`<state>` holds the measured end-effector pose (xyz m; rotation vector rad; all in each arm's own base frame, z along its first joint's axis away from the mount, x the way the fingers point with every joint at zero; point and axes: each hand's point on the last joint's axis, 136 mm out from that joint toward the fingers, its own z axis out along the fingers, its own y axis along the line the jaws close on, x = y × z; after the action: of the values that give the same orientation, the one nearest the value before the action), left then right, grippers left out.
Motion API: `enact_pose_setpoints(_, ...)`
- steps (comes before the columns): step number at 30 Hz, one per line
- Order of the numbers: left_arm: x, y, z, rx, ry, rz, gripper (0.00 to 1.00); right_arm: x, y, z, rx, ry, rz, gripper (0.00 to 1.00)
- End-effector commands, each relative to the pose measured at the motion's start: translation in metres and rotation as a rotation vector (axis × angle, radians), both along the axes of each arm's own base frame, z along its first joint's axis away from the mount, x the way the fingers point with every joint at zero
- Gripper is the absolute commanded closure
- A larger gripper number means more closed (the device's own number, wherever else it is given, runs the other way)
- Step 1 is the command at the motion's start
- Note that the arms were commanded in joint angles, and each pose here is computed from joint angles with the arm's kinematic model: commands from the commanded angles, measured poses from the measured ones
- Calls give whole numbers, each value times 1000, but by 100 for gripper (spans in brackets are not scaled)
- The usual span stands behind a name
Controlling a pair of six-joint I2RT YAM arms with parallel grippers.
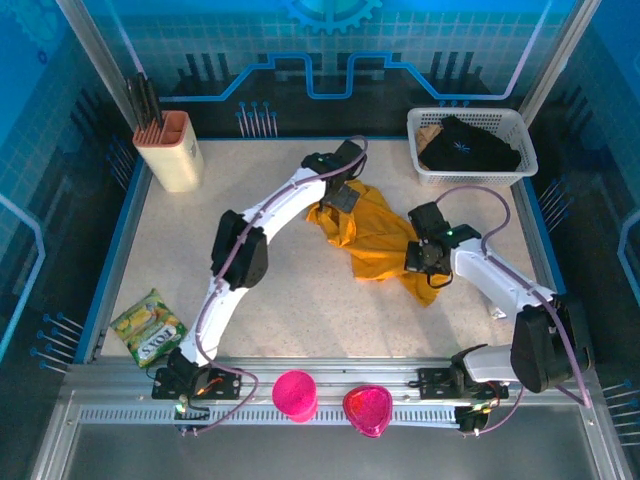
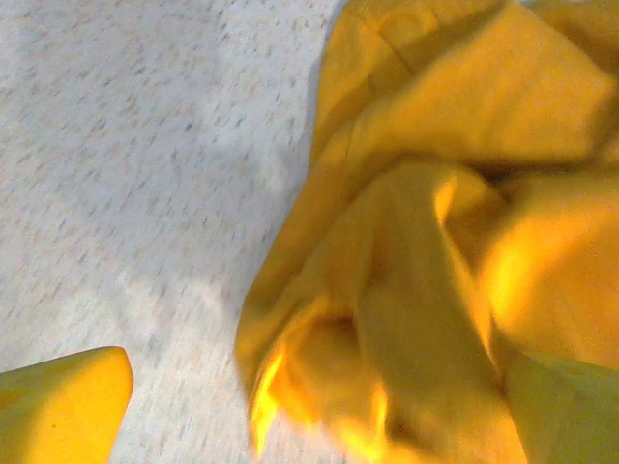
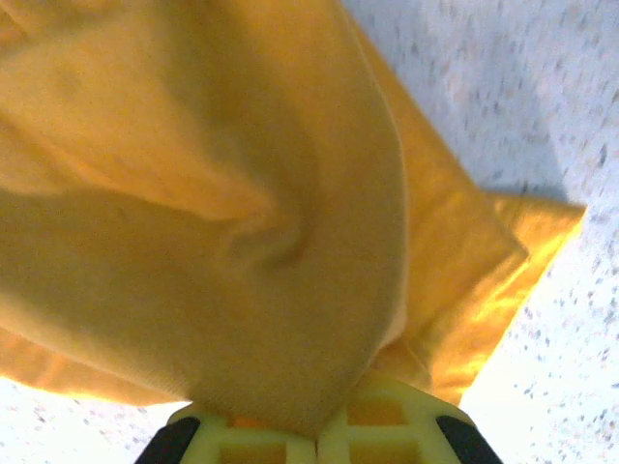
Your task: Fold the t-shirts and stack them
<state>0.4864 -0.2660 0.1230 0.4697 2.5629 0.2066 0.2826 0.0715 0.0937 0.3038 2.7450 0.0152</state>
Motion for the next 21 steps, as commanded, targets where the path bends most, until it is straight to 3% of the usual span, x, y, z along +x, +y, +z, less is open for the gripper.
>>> enact_pose_setpoints(1, -39, -3, 60, -83, -53, 16, 1, 18, -5, 15, -23, -53, -19, 100)
enact_pose_setpoints(3, -67, 3, 51, -68, -5, 34, 1, 20, -3, 16, -18, -47, -9, 93)
enact_pose_setpoints(6, -102, 6, 34, -76, 14, 40, 1, 17, 8, 19, 35, -33, 30, 61)
enact_pose_setpoints(9, -127, 10, 13, -155, 35, 72, 2, 12, 28, 31, 112, -42, 106, 38)
enact_pose_setpoints(12, -141, 7, -12, -235, 69, 83, 6, 9, 45, 49, 161, -64, 177, 31)
enact_pose_setpoints(16, -140, -13, -32, -317, 104, 67, 10, 23, 64, 69, 203, -104, 248, 30)
enact_pose_setpoints(21, -123, -42, -44, -426, 83, 42, 13, 73, 84, 81, 184, -118, 305, 30)
